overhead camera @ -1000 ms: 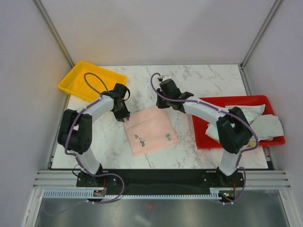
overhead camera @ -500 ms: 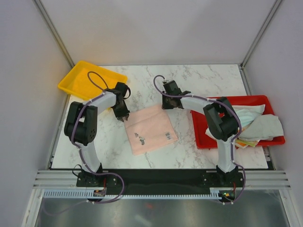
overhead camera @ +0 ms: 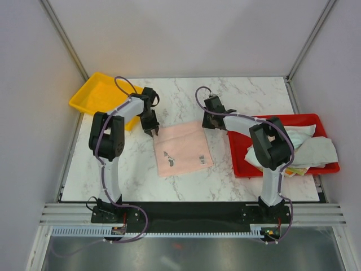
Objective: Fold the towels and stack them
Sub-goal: Fold the towel
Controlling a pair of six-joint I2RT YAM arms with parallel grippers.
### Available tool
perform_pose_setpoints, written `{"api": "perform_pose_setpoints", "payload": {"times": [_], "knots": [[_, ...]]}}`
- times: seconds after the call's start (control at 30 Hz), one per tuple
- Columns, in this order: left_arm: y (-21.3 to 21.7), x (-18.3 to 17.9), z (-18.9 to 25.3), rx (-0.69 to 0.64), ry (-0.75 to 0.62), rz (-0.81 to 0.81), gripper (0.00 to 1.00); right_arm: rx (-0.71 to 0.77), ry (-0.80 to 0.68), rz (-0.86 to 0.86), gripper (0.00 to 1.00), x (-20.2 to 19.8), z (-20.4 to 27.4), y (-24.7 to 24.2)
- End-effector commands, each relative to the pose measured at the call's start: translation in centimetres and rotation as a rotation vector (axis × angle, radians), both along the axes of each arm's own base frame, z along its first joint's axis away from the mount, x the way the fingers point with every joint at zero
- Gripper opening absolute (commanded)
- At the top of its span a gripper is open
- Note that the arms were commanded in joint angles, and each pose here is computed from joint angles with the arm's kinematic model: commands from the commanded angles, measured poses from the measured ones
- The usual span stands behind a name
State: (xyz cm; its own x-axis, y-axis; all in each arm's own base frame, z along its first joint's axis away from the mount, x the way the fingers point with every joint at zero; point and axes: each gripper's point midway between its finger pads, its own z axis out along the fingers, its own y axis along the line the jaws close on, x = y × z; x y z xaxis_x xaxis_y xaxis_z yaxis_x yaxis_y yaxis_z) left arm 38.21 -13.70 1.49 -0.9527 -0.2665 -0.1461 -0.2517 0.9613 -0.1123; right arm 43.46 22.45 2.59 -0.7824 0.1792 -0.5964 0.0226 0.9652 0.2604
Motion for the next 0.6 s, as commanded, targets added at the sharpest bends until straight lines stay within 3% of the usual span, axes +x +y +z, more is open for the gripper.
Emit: {"api": "perform_pose_setpoints", "payload": {"times": [0.0, 0.17, 0.33, 0.57], "knots": [[-5.7, 8.7, 2.1, -0.187, -0.302, -0.125, 0.35, 0.037, -0.069, -0.079, 0.14, 0.9, 3.2, -0.6], [-5.4, 11.7, 5.0, -0.157, -0.379, -0.183, 0.39, 0.081, -0.094, -0.054, 0.15, 1.8, 5.8, 0.6], [-3.0, 10.4, 6.0, -0.055, -0.339, -0.126, 0.42, 0.102, -0.094, 0.049, 0.15, 2.3, 7.0, 2.3], [-2.8, 9.7, 6.0, -0.040, -0.335, -0.125, 0.43, 0.065, -0.066, 0.057, 0.14, 2.7, 5.5, 1.9]]}}
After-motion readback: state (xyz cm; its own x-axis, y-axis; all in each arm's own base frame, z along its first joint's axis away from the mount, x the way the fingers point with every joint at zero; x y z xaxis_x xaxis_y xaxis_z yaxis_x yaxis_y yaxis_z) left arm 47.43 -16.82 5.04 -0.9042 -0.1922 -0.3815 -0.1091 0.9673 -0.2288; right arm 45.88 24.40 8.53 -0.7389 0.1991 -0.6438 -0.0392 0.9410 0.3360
